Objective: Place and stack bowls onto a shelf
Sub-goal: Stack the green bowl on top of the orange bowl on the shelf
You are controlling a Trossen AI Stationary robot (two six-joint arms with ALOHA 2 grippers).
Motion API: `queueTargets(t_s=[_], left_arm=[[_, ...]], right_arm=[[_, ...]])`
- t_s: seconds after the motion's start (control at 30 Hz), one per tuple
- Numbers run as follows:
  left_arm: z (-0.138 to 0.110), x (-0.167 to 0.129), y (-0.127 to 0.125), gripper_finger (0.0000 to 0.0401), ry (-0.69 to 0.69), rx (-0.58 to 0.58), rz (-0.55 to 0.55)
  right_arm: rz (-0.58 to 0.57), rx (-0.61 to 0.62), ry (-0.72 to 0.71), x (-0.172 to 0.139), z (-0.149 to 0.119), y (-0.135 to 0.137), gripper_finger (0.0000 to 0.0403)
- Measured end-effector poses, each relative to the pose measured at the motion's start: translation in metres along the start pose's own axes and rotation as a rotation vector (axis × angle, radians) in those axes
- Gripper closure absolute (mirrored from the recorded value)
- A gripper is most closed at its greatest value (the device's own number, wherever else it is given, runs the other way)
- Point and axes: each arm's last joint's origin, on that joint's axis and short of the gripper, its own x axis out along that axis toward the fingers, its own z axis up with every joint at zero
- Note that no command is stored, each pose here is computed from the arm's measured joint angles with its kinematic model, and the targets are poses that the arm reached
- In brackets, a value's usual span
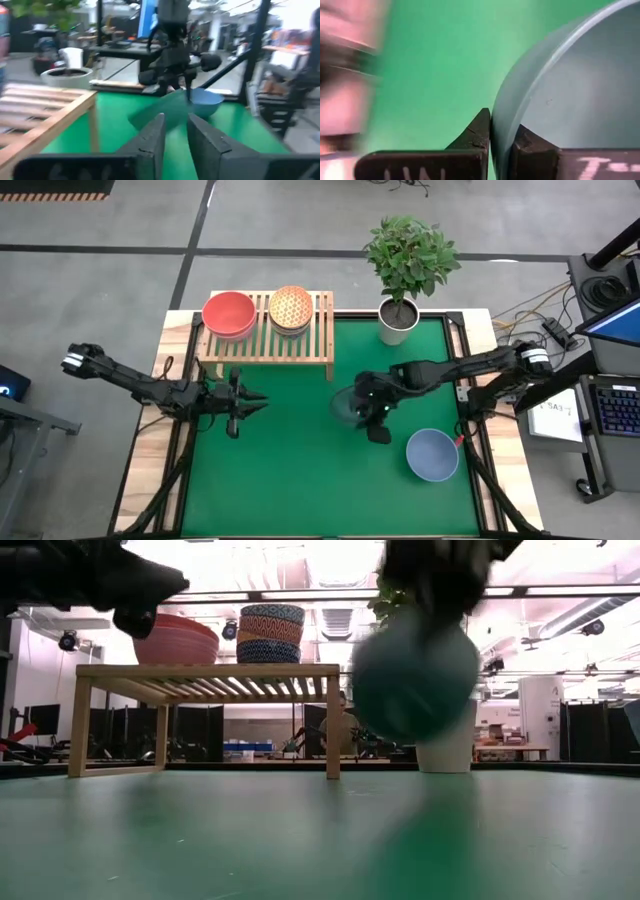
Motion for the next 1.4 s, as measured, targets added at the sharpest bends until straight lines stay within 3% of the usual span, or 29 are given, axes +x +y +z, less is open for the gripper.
queueTargets(t_s=[0.1,0.2,0.43,0.7,0.87,1.17,1.4], left_arm=[[0.001,0.005,-0.004,0.0307,-0.032,-0.005,-0.061],[0.001,0.012,-0.007,0.0276,-0.067,-0.015,-0.099],[-0.004,0.025,-0.014,0.0231,-0.116,-0.013,-0.169],[-0.012,0.046,-0.022,0.0228,-0.088,0.003,-0.183],[-0.015,0.068,-0.034,0.0229,-0.044,0.073,-0.295],[-0.026,0.084,-0.042,0.0267,0.014,0.09,-0.391],[-0.024,0.086,-0.046,0.0377,0.018,0.093,-0.48]], right_arm=[[0.26,-0.165,-0.185,0.0,0.017,0.014,0.0394],[0.39,-0.282,-0.282,0.004,0.027,0.018,0.0394],[0.431,-0.39,-0.306,0.022,0.039,0.015,0.0394],[0.552,-0.464,-0.296,0.039,0.06,0.015,0.0394],[0.546,-0.512,-0.29,0.041,0.072,0.017,0.0394],[0.554,-0.548,-0.268,0.036,0.079,0.02,0.0394],[0.547,-0.557,-0.27,0.036,0.078,0.02,0.0379]])
